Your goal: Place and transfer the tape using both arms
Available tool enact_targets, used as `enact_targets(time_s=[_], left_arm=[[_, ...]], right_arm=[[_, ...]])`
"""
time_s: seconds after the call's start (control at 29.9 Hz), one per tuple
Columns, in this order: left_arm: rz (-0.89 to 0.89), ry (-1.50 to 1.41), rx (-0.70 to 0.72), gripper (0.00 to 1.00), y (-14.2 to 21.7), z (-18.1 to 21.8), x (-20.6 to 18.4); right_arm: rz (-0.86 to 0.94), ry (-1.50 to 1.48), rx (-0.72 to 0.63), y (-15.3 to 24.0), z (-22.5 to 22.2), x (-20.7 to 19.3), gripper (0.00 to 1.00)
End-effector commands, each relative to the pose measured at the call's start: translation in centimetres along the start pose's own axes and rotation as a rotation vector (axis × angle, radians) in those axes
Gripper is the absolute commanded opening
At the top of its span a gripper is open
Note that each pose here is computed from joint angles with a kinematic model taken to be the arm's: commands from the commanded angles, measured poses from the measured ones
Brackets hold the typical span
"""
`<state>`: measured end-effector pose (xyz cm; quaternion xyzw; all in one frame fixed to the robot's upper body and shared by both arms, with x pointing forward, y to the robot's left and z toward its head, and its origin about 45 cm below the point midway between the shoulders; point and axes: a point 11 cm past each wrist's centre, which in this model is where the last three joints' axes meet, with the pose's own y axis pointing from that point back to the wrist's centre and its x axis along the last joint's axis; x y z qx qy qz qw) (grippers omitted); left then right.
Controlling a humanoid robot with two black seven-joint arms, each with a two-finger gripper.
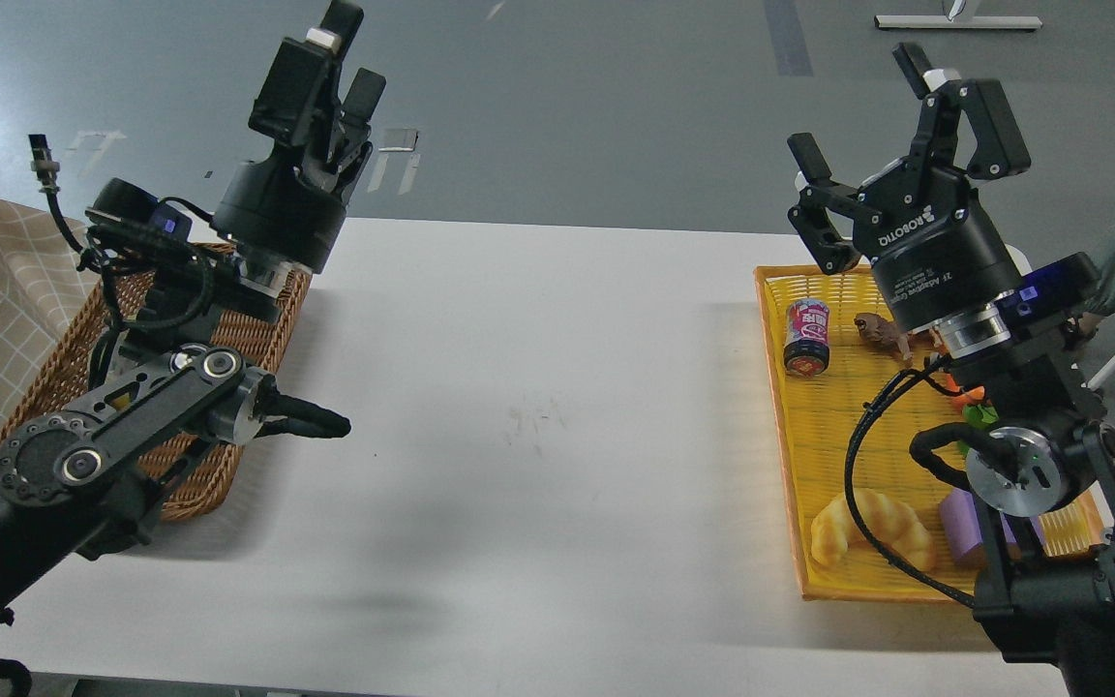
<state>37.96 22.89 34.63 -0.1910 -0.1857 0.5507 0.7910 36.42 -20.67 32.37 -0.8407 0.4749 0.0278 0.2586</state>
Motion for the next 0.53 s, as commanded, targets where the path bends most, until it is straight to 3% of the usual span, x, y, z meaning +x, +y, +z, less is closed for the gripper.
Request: enact_targets(time_s=[0.0,0.5], left_arm=[[-0.025,0.187,-0.047,0.99,-1.0,1.8,-0.4],[0.094,0.500,-0.085,0.99,1.4,0.5,-0.2]], right_arm=[[-0.006,0.008,0.030,-1.2,-1.0,-0.4,1.00],[-0.059,0.017,0.107,-3.0,-3.6,-2.4,1.00]])
